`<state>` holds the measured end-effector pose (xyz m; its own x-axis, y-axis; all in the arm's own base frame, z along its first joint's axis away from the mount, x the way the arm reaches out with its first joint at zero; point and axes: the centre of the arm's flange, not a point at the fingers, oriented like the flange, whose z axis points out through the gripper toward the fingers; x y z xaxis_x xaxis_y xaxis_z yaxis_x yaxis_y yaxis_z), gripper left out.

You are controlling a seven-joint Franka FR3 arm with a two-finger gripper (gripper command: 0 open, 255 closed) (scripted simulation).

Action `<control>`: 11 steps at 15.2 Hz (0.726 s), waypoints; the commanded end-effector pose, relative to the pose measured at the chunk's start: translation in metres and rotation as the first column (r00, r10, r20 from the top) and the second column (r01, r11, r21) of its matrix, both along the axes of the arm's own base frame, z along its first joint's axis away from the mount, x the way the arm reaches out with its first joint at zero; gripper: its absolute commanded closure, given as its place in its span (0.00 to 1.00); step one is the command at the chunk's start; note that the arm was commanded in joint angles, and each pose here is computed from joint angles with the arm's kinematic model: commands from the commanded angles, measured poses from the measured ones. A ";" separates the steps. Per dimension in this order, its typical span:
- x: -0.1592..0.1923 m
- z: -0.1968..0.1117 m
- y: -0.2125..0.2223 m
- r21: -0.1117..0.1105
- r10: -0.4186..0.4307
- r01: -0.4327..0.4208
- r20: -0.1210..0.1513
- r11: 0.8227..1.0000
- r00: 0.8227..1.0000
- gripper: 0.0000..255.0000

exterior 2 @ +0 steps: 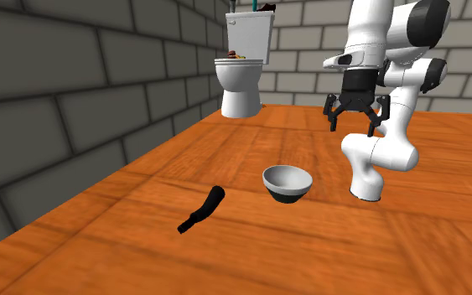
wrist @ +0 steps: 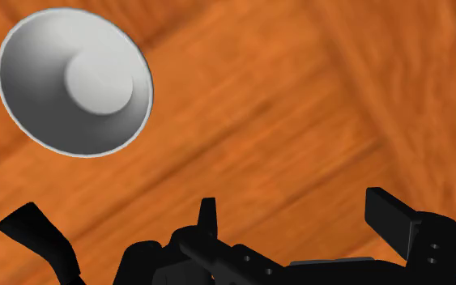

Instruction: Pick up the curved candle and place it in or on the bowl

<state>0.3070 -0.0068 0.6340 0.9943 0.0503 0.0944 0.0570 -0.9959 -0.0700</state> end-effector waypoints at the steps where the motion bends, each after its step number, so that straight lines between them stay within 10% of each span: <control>1: 0.000 0.000 0.000 0.000 0.000 0.000 0.000 1.000 1.000 0.00; 11: 0.057 -0.083 -0.073 -0.083 0.102 -0.100 0.019 0.992 0.995 0.00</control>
